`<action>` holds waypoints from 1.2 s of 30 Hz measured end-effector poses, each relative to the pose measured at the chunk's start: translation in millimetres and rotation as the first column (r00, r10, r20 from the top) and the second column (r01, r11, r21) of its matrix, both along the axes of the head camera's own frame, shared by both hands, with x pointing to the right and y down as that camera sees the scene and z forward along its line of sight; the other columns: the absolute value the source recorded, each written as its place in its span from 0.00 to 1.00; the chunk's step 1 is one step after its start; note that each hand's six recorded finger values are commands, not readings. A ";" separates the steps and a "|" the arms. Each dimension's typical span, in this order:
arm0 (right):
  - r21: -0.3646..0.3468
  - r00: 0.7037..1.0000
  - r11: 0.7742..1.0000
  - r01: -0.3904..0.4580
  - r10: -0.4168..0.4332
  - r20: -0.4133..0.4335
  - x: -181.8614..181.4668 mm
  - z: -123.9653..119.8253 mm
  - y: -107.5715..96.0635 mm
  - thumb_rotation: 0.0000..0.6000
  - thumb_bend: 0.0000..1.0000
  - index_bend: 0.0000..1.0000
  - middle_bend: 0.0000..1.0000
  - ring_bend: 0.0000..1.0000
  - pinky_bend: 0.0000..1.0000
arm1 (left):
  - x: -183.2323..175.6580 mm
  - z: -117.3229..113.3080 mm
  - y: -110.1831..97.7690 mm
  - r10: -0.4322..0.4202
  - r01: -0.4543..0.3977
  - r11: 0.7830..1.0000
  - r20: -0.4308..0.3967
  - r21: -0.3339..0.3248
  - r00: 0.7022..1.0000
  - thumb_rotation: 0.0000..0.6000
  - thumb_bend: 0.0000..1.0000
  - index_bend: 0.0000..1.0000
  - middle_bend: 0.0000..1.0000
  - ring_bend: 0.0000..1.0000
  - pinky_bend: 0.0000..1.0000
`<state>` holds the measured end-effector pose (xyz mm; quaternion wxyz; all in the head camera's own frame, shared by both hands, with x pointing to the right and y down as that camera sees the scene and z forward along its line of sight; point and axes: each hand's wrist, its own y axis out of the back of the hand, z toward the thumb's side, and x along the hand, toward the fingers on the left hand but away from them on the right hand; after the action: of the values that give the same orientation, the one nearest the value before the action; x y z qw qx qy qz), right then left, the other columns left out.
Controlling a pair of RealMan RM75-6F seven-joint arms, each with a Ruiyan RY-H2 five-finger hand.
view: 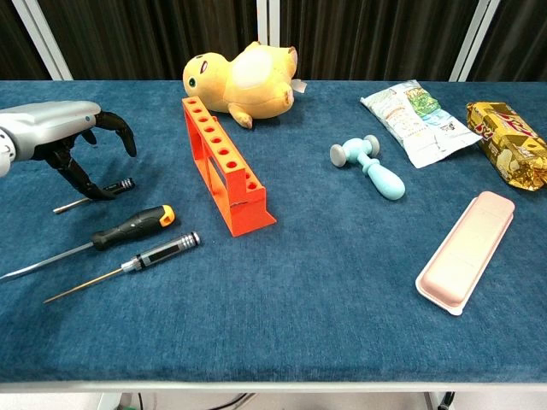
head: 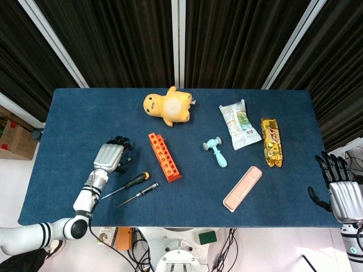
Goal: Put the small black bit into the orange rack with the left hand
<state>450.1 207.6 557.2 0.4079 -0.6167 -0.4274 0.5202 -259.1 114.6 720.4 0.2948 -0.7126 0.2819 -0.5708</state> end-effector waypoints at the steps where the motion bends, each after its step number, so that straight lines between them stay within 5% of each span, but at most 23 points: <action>1: 0.000 1.000 1.000 0.000 0.000 0.000 0.0 0.1 0.1 1.00 0.33 0.00 0.00 0.00 0.00 | -0.3 1.0 0.3 -0.001 0.001 1.000 0.002 -0.003 1.000 1.00 0.14 0.34 0.17 0.10 0.23; 36: 0.026 0.999 0.999 -0.040 0.039 0.023 3.7 -3.2 -2.3 1.00 0.34 0.00 0.00 0.00 0.00 | -0.9 22.8 5.3 -0.040 0.043 0.997 0.048 -0.071 0.998 1.00 0.34 0.47 0.20 0.10 0.23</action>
<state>453.8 205.3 554.0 0.4010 -0.6083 -0.4509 0.5157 -260.1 120.0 743.2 0.2635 -0.7033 0.2690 -0.6030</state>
